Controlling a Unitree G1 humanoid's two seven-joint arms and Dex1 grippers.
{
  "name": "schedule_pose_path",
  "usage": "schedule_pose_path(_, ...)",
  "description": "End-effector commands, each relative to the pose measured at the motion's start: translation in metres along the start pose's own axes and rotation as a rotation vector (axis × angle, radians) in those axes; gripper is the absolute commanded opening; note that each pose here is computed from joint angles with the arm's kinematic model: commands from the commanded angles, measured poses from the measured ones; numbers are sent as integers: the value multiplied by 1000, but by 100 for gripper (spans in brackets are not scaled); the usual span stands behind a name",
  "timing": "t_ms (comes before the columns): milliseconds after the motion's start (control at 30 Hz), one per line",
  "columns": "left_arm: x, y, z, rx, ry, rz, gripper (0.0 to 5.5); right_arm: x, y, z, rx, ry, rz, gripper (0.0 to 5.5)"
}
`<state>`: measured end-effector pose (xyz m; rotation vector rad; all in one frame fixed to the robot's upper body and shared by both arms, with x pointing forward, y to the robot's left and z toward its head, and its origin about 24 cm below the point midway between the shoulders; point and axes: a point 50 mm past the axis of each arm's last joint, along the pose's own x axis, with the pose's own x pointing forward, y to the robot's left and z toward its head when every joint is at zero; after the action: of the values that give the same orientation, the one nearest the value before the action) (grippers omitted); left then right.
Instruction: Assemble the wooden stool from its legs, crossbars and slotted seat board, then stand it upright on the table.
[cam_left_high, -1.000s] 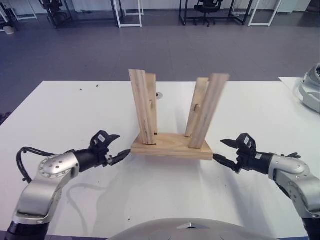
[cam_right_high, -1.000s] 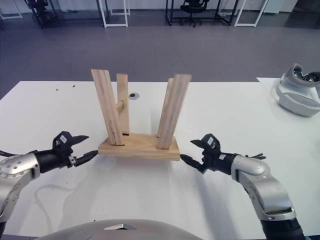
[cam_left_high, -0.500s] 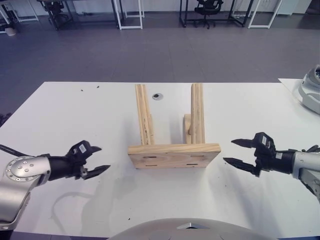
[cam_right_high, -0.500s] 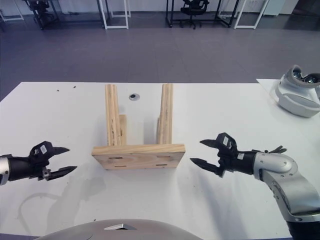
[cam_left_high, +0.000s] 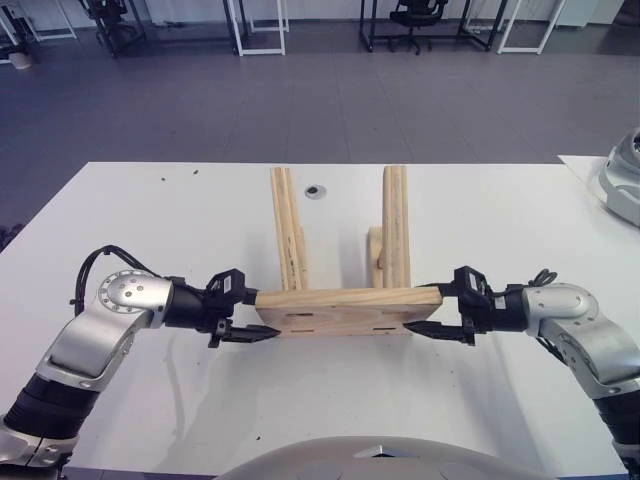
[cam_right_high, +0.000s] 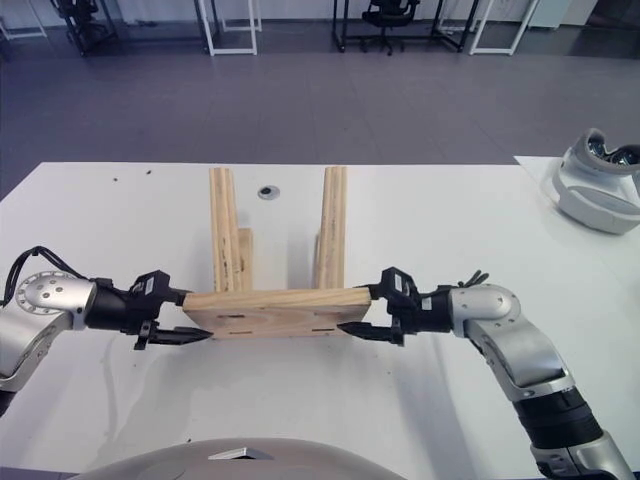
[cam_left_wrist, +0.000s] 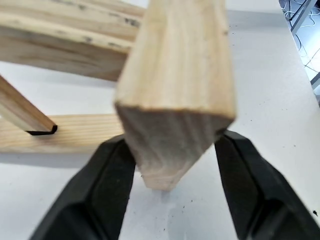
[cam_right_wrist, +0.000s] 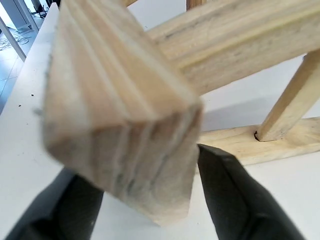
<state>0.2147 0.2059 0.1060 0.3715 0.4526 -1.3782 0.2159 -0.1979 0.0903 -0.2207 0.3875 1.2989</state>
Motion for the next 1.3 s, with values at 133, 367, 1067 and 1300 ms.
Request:
schedule_pose_path(133,-2,14,1,82,43,37,143,5,-3,11,-58,-33,53,182)
schedule_pose_path(367,-16,1,68,104,-220,-114,142,-9,-1,62,-66,-148,203,160)
schedule_pose_path(1067,-67,0,116,-965,-461,-1097,132,-61,-5,156,1081,-150,1085,133)
schedule_pose_path(1300,-62,32,45,-1193,-547,-538,227,-65,-32,101,1284,-213,719,264)
